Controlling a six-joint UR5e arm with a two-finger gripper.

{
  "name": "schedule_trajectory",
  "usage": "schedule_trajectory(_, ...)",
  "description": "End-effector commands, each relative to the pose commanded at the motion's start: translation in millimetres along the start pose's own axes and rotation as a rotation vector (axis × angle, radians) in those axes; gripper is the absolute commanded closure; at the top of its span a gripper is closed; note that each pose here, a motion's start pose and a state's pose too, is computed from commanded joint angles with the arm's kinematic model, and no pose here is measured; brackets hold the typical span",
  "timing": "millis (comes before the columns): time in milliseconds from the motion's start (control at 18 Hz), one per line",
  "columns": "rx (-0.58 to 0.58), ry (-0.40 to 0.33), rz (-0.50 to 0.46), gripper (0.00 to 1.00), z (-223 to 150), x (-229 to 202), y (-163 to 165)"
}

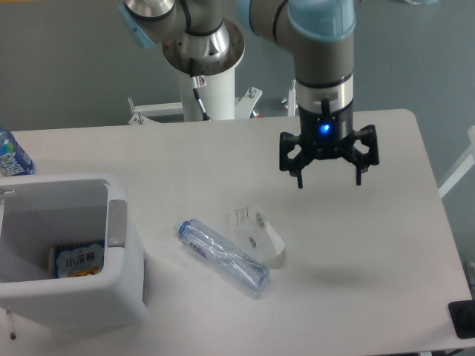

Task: Place the trash in the trash can
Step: 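Move the gripper down toward the crumpled white paper, then close the gripper on the white paper and lift it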

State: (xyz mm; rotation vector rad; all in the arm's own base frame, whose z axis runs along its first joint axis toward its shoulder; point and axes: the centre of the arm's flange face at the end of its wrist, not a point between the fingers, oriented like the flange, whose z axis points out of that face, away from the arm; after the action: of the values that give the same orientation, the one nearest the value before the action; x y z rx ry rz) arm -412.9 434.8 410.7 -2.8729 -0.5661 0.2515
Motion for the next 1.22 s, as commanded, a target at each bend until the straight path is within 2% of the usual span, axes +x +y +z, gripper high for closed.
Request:
schedule_trajectory(222, -0.041, 0.06, -0.026, 0.0, 26, 24, 9)
schedule_trajectory(333, -0.071, 0.118, -0.036, 0.0, 55, 32, 15)
schedule_trajectory(556, -0.141, 0.171, -0.02, 0.0, 104, 47, 14)
schedule_trajectory(1056, -0.226, 0.221, -0.009, 0.0, 160, 66, 21)
schedule_trajectory(1111, -0.224, 0.22, -0.007, 0.04, 163, 67, 21)
schedule_trajectory(1222, -0.223, 0.22, -0.004, 0.27, 163, 70, 20)
